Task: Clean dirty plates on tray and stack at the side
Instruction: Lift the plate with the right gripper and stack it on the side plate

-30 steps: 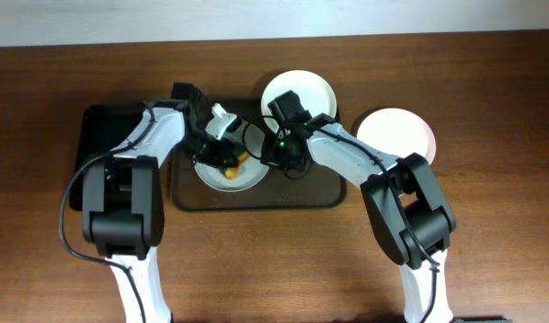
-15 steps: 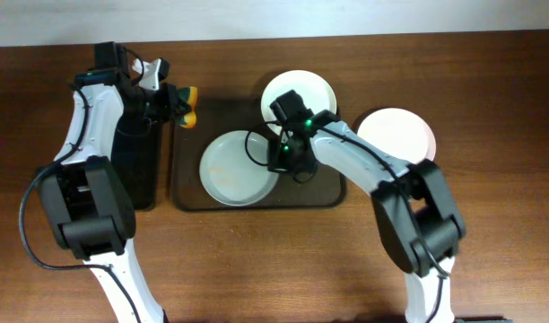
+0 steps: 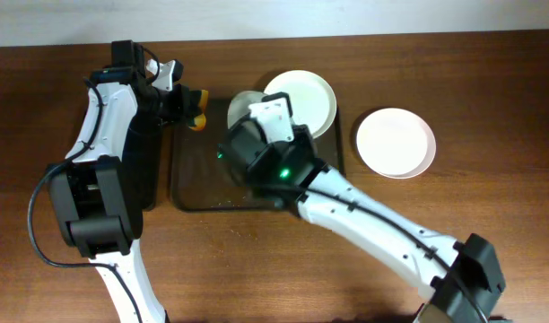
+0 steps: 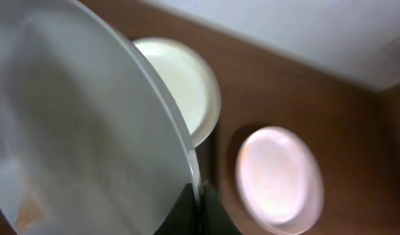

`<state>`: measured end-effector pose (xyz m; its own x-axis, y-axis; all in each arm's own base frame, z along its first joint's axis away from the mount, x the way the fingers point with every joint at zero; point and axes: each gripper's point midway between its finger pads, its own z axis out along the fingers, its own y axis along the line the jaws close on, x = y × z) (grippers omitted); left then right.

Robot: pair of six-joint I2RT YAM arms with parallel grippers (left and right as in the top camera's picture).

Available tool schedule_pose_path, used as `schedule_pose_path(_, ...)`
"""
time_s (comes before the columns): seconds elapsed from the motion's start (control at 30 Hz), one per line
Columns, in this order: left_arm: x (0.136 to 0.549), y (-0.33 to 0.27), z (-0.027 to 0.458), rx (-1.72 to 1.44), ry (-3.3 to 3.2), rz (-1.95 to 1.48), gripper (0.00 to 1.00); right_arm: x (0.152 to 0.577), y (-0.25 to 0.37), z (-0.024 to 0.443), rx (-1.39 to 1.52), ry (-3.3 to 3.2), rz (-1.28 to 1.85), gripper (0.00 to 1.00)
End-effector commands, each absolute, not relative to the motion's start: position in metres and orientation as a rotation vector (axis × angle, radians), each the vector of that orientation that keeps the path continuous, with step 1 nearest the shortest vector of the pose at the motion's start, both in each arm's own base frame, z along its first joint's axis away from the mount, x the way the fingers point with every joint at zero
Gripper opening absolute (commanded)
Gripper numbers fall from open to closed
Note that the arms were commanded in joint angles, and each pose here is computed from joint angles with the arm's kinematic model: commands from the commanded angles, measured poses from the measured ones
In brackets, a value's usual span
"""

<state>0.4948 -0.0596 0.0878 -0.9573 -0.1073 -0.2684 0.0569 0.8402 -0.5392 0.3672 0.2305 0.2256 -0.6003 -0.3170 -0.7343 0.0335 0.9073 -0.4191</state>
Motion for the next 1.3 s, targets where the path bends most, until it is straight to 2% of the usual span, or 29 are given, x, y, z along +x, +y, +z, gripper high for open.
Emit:
schedule_pose_path(0.0,0.499,-0.058,0.095,-0.04,2.714,-0.803,0.0,0.363,0.218,0.272,-0.105,1.955,-0.654,0.04)
schedule_pose_path(0.47,0.499,-0.058,0.095,-0.04,2.716,-0.798,0.01,0.36,0.201,0.299,-0.047,1.814,-0.809,0.04)
schedule_pose_path(0.63,0.499,-0.058,0.095,-0.041,2.717,-0.798,0.0,0.377,0.198,0.248,-0.12,2.162,-0.514,0.04)
schedule_pose_path(0.7,0.499,-0.058,0.095,-0.041,2.717,-0.798,0.01,0.386,0.177,0.236,-0.062,2.325,-0.302,0.04)
schedule_pose_path(0.8,0.499,-0.055,0.093,-0.045,2.723,-0.773,0.01,0.401,0.099,0.218,0.223,2.533,-0.037,0.04)
schedule_pose_path(0.9,0.499,-0.054,0.092,-0.046,2.729,-0.753,0.01,0.398,0.006,0.203,0.547,2.608,0.006,0.04)
schedule_pose_path(1.03,0.499,-0.054,0.092,-0.047,2.729,-0.752,0.01,0.364,-0.099,0.161,0.947,2.665,-0.107,0.04)
schedule_pose_path(1.13,0.5,-0.053,0.091,-0.049,2.732,-0.74,0.01,0.357,-0.119,0.121,1.031,2.726,-0.084,0.04)
schedule_pose_path(1.27,0.499,-0.053,0.091,-0.046,2.733,-0.739,0.01,0.368,-0.102,0.082,0.981,2.812,0.025,0.04)
